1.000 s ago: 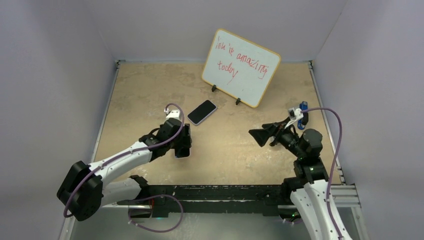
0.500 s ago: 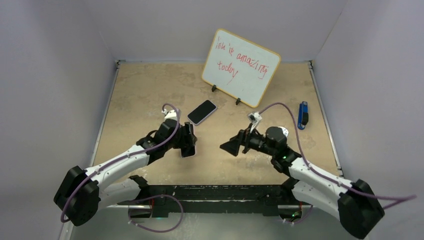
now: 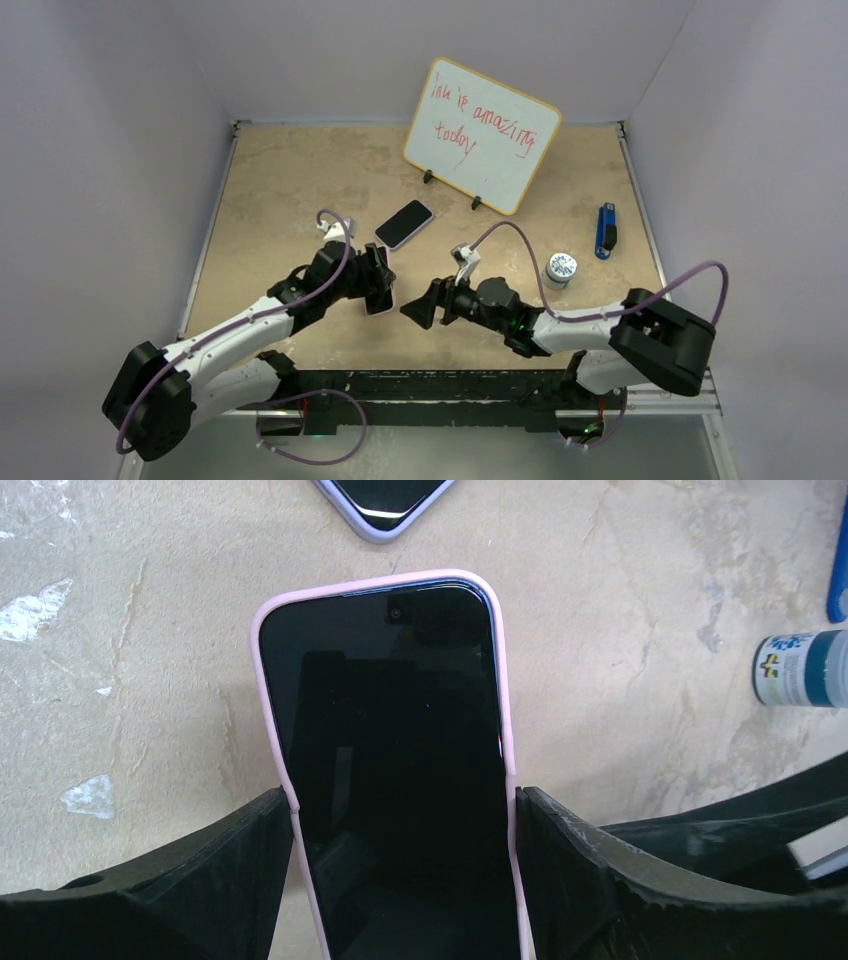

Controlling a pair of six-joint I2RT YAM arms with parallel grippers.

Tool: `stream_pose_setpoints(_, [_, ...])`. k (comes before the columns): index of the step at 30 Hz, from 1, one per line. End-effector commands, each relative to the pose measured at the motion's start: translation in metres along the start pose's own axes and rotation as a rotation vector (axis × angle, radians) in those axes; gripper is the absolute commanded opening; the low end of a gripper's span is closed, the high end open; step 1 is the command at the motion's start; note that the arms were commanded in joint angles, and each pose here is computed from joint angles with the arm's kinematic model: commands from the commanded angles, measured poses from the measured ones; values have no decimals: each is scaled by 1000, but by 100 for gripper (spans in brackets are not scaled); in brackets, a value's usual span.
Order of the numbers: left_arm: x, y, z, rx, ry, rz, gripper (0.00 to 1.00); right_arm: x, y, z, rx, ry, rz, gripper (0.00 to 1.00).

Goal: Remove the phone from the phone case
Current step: Pick up the phone at the center of the board, then adjust the phone.

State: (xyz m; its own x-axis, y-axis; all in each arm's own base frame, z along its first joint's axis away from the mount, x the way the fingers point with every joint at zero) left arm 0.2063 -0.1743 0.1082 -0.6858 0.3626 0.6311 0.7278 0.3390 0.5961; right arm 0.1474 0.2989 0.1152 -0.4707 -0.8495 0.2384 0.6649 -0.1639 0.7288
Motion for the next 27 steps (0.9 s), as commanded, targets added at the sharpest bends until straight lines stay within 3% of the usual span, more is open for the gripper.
stream_pose_setpoints(1, [7, 19, -23, 52, -116, -96, 0, -24, 25, 28, -27, 42, -140, 91])
stream_pose_setpoints(7, [9, 19, -22, 53, -116, -98, 0, -49, 5, 37, -40, 36, -112, 84])
stream_pose_setpoints(19, [11, 15, -17, 71, -118, -105, 0, -73, -4, 36, -78, 13, -124, 53])
stream_pose_setpoints(27, [17, 19, -17, 70, -129, -134, 2, -67, 1, 46, -51, 76, -146, 13])
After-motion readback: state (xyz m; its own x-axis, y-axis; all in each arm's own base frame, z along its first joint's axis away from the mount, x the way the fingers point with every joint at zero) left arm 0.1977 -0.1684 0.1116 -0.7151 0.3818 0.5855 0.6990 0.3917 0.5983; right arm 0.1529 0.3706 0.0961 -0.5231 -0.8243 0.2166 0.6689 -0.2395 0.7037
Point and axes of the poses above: each gripper's point midway between its finger pads, its own x axis back along the fingers, its own z axis along the line the jaws close on, y = z × x, the point moved 4 cm from there along x, back along the fingers, and after that the axes turned 2 degrees about x, right-handed, at the moved point
